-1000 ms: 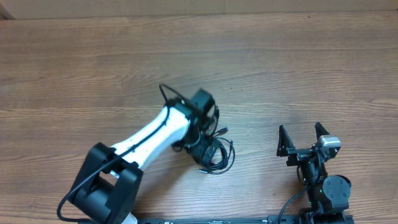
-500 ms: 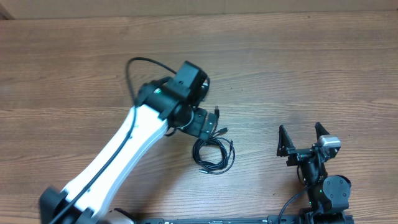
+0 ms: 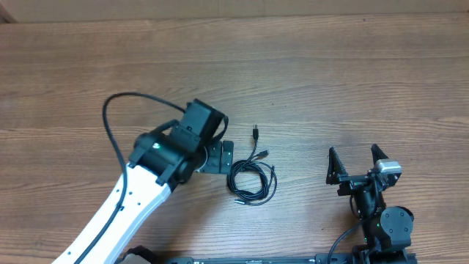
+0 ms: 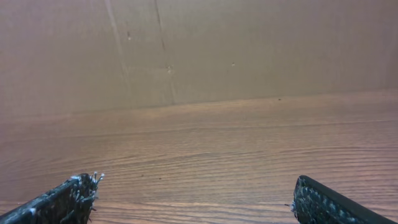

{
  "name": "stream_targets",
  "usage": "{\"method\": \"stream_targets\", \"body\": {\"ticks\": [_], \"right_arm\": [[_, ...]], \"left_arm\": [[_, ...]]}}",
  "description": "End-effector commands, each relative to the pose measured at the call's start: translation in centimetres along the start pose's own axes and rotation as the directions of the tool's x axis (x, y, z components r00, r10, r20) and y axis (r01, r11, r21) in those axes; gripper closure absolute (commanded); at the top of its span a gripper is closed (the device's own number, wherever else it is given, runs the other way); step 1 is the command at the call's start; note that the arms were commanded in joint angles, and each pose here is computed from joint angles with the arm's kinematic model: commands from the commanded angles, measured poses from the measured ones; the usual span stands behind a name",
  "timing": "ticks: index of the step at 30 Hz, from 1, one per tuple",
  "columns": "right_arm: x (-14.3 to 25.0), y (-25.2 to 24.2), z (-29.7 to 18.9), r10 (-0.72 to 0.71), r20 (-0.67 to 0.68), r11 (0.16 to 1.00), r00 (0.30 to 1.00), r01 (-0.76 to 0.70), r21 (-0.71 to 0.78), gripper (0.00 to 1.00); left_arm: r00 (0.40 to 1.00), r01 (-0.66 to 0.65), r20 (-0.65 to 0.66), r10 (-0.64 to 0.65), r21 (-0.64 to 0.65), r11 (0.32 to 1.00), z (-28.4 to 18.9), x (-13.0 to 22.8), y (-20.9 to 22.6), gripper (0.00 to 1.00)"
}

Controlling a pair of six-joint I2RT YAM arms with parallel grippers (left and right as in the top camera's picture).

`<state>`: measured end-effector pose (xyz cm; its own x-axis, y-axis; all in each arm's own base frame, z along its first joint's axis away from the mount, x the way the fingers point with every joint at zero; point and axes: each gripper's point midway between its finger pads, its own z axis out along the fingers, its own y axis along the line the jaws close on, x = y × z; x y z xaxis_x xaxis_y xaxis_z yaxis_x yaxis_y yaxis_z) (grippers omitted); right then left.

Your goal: Untangle cables

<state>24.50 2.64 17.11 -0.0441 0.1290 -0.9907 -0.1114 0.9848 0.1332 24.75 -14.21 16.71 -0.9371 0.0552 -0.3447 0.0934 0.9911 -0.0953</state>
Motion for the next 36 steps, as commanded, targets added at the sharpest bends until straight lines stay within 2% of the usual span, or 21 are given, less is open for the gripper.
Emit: {"method": "stream_targets", "body": {"ticks": [1, 9, 11, 14, 16, 18, 20, 22, 27, 32, 36], "right_arm": [[0.1, -0.2, 0.0, -0.005, 0.006, 1.000, 1.000, 0.005, 0.010, 0.00], [0.0, -0.1, 0.0, -0.004, 0.010, 1.000, 1.000, 0.004, 0.006, 0.00], [-0.1, 0.7, 0.0, 0.002, 0.012, 0.999, 1.000, -0.002, -0.042, 0.00], [-0.3, 3.5, -0.4, 0.208, -0.029, 0.956, 0.978, -0.210, -0.203, 0.00], [0.0, 4.7, -0.7, 0.408, -0.118, 0.871, 0.905, -0.425, -0.247, 0.00], [0.3, 5.5, -0.9, 0.606, -0.218, 0.727, 0.765, -0.644, -0.239, 0.00], [0.4, 6.7, -1.4, 0.718, -0.320, 0.574, 0.617, -0.786, -0.227, 0.00], [0.4, 7.4, -1.7, 0.759, -0.378, 0.488, 0.530, -0.847, -0.210, 0.00], [0.2, 6.8, -1.4, 0.788, -0.352, 0.469, 0.505, -0.863, -0.189, 0.00], [-0.3, 7.1, -1.6, 0.738, -0.343, 0.539, 0.581, -0.813, -0.219, 0.01], [-0.9, 6.9, -1.7, 0.732, -0.357, 0.561, 0.581, -0.811, -0.169, 0.01]], "left_arm": [[0.996, 0.080, -0.045, -0.079, 0.010, 0.997, 1.8, 1.3, -0.1, 0.00], [0.995, 0.090, -0.057, -0.086, 0.080, 0.993, 3.7, 1.5, -1.4, 0.00], [0.995, 0.090, -0.050, -0.086, 0.083, 0.992, 3.7, 1.3, -1.5, 0.00], [0.995, 0.090, -0.046, -0.086, 0.085, 0.992, 3.7, 1.3, -1.5, 0.01], [0.995, 0.090, -0.047, -0.086, 0.085, 0.992, 3.7, 1.3, -1.5, 0.01], [0.995, 0.090, -0.046, -0.086, 0.085, 0.992, 3.7, 1.2, -1.5, 0.00], [0.995, 0.090, -0.040, -0.087, 0.082, 0.993, 3.7, 1.1, -1.5, 0.00], [0.996, 0.090, -0.033, -0.088, 0.085, 0.992, 3.7, 0.9, -1.6, 0.00], [0.996, 0.090, -0.027, -0.088, 0.089, 0.992, 3.7, 0.8, -1.6, 0.00], [0.996, 0.090, -0.024, -0.088, 0.091, 0.992, 3.7, 0.7, -1.7, 0.00], [0.996, 0.090, -0.024, -0.088, 0.091, 0.992, 3.7, 0.7, -1.7, 0.00]]}}
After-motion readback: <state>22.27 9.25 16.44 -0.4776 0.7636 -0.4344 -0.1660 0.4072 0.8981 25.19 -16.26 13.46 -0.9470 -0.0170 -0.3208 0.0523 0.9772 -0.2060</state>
